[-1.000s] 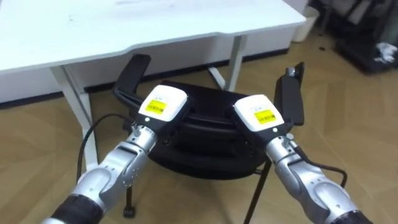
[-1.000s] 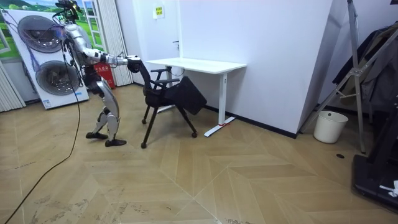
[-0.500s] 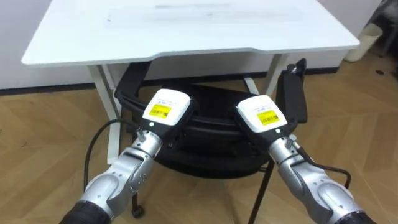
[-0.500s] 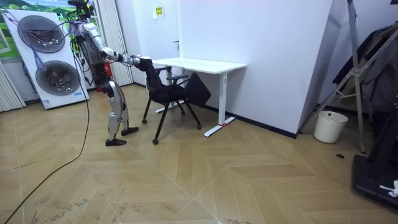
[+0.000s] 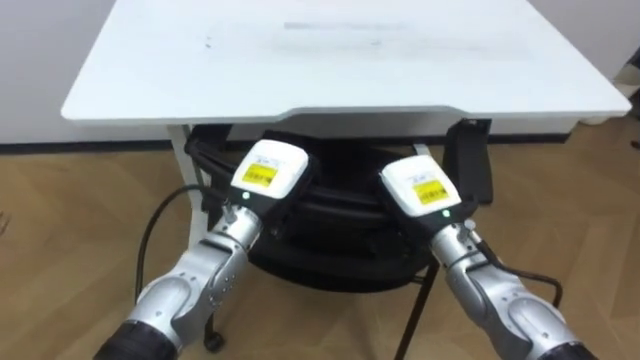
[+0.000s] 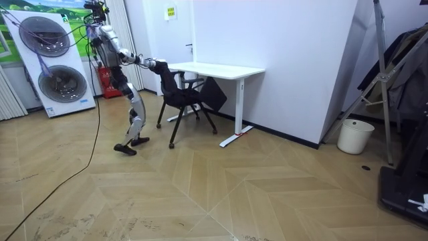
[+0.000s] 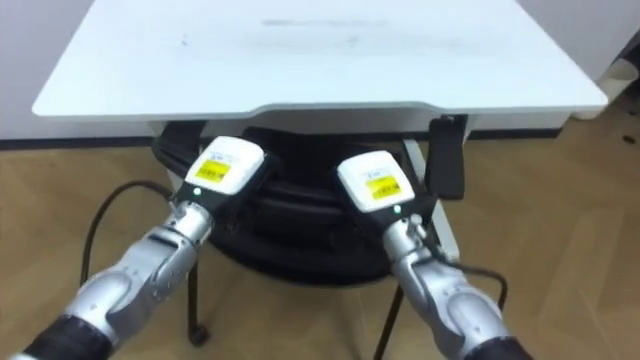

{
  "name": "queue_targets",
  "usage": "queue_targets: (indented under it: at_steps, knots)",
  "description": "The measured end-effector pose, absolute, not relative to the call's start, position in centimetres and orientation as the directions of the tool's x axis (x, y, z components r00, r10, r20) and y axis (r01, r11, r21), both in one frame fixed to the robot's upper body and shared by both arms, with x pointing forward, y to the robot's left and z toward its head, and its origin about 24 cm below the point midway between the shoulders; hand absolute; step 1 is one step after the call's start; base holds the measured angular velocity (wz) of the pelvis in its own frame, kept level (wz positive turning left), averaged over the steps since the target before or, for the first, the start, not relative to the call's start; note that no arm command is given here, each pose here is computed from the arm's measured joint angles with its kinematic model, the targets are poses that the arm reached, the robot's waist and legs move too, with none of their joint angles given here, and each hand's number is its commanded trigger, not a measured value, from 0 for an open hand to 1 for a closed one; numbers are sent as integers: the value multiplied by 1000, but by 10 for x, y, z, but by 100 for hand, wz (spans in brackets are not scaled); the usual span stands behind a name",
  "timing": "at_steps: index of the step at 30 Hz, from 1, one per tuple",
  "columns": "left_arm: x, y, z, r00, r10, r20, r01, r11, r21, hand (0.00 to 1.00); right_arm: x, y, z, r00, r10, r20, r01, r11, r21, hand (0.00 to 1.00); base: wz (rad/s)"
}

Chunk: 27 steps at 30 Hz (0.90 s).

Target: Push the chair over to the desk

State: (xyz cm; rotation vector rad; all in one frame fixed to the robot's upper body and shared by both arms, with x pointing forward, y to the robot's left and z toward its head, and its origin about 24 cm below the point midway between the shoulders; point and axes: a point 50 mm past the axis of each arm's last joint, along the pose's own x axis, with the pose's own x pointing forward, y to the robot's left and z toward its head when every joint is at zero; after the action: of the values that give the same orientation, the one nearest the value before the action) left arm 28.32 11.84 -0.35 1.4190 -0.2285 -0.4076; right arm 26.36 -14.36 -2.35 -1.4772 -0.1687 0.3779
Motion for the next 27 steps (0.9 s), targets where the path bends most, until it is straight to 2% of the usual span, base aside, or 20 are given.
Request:
queue_targets:
  at_steps: [10, 12, 14, 27]
  knots:
    - [282, 126, -6, 902, -423, -86, 136, 90, 987, 100, 263, -134, -25, 929, 350, -124, -155, 61, -986, 100, 22]
    - [277, 124, -8, 899, -432, -73, 129, 101, 986, 100, 261, -140, -25, 918, 374, -131, -155, 36, -987, 100, 35]
    - [264, 134, -12, 899, -433, -69, 124, 100, 987, 100, 249, -134, -25, 901, 417, -118, -143, 27, -989, 100, 22]
    - [261, 143, -14, 905, -416, -86, 138, 96, 986, 100, 251, -124, -24, 874, 446, -190, -213, 1, -977, 100, 0]
